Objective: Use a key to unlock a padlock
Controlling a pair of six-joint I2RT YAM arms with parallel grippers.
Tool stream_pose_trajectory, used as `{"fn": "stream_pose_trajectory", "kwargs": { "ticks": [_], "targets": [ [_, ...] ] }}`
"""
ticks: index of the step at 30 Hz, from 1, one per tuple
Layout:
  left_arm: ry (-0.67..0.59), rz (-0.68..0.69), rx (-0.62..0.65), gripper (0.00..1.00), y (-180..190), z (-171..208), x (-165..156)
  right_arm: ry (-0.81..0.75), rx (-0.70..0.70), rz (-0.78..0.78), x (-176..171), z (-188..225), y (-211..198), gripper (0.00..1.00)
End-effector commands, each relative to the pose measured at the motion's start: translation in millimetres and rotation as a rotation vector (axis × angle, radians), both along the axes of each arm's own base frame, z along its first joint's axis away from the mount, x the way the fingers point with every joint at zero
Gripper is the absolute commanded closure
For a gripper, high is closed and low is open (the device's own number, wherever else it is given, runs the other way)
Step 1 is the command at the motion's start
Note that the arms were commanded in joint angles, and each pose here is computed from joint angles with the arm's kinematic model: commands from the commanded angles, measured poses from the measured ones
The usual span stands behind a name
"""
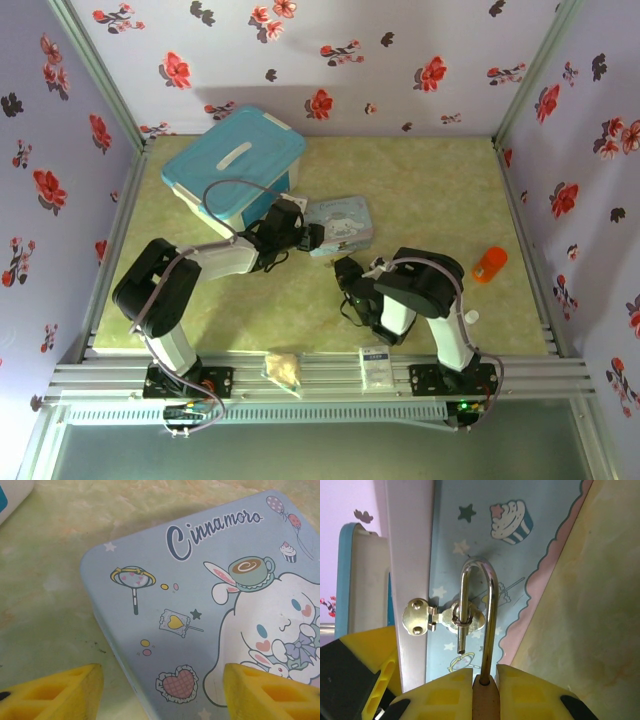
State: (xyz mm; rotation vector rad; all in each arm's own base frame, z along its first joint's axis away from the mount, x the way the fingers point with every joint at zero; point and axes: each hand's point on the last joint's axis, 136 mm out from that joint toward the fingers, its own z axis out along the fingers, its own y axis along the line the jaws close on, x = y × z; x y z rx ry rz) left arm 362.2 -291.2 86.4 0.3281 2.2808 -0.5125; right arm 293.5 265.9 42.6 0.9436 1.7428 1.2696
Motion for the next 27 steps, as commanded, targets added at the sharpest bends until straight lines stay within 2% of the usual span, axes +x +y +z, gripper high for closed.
{"fn": "stream_pose_trajectory", "kwargs": {
  "ticks": [1,8,11,15,18,27],
  "targets": [
    [0.094,0.025,0.174,0.37,32.4,-48.6,-17.3,0.066,-0.196,-0.126,3.9,-39.5,-32.8,1.0],
    [0.093,0.03,0.171,0.38,34.9,-49.1,-17.9,0.047,-0.252,-0.162,4.9,-34.0,-52.3,1.0],
    [0.096,0.036,0.167,0.39,36.2,-53.6,-18.5,0.056,-0.228,-0.184,9.5,-36.3,-53.6,1.0],
    [0.102,0.04,0.164,0.39,36.7,-55.6,-18.9,0.02,-0.277,-0.167,10.3,-25.1,-55.3,1.0],
    [0.102,0.042,0.142,0.39,35.9,-51.5,-16.1,0.022,-0.309,-0.109,7.6,-23.1,-53.8,1.0],
    [0.06,0.076,0.074,0.37,38.9,-20.8,4.4,0.273,-0.394,0.142,-30.2,-74.2,-52.4,0.98]
  ]
}}
